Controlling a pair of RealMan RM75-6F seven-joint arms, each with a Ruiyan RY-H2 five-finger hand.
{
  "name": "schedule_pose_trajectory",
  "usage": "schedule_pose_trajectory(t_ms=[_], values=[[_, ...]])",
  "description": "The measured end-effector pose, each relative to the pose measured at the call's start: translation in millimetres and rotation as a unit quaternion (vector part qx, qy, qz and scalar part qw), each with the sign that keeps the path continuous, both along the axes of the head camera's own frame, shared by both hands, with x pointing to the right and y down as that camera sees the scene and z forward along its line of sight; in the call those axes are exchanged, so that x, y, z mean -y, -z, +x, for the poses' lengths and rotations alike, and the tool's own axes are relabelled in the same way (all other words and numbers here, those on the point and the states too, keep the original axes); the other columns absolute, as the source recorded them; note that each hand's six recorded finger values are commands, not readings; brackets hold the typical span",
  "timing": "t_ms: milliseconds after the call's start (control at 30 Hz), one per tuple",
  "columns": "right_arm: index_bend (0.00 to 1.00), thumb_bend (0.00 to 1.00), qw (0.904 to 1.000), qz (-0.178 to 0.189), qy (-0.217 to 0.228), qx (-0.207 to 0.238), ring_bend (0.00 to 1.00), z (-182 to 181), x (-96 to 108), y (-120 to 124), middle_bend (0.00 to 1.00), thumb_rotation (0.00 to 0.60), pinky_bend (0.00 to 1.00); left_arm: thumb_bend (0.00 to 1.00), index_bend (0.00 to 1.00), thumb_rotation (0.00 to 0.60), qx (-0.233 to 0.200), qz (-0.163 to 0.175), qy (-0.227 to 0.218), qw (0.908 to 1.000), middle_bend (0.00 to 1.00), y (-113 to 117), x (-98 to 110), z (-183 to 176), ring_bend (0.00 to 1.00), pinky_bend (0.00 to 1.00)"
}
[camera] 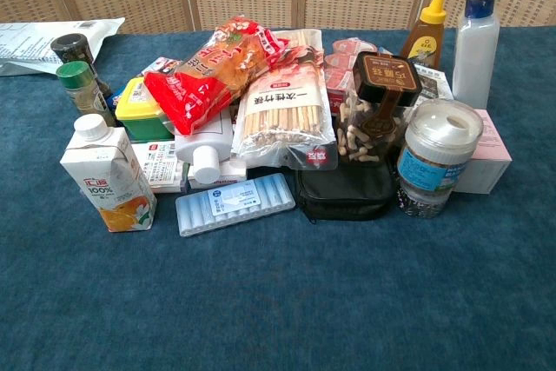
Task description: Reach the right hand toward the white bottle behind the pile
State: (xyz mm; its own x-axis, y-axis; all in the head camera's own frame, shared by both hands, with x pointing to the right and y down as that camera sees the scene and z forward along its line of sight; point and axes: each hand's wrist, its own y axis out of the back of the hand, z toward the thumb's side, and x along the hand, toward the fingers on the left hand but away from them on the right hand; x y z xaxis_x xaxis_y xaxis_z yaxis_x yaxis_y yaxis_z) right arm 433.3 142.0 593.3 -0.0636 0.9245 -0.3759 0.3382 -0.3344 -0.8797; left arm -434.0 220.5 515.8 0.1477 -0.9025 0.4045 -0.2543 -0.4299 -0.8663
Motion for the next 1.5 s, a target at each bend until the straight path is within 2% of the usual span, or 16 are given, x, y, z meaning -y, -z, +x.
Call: schedule_pose_trajectory(t_ms=[467,633,800,1033,1300,1500], values=[[0.0,0.27,0.9981,-0.013,-0.004,0.06,0.0,-11,6,-7,0.0,0.38,0.0,0.22,0.0,0.522,-0.006,0.003,-0.01,0.9999,0.0,1,3,6,0.0,0.0],[0.0,0.27,0.9954,-0.026,-0.006,0.092,0.0,-19,20,-18,0.0,0.378,0.0,0.22,0.0,0.52,-0.006,0.007,-0.017,0.9998,0.0,3,5,8,0.0,0.0],[0.0,0.27,0.9937,-0.039,-0.004,0.105,0.0,-23,33,-30,0.0,0.376,0.0,0.22,0.0,0.521,-0.006,0.009,-0.017,0.9998,0.0,5,6,8,0.0,0.0],[0.0,0.27,0.9913,-0.065,0.007,0.114,0.0,-32,58,-57,0.0,0.374,0.0,0.22,0.0,0.52,-0.003,0.009,-0.019,0.9998,0.0,6,6,10,0.0,0.0],[0.0,0.28,0.9885,-0.091,0.009,0.121,0.0,-40,74,-85,0.0,0.374,0.0,0.22,0.0,0.522,0.003,0.011,-0.024,0.9997,0.0,10,7,14,0.0,0.0],[0.0,0.32,0.9854,-0.114,0.011,0.126,0.0,-47,83,-105,0.0,0.295,0.0,0.22,0.0,0.521,0.005,0.012,-0.028,0.9995,0.0,11,9,20,0.0,0.0]])
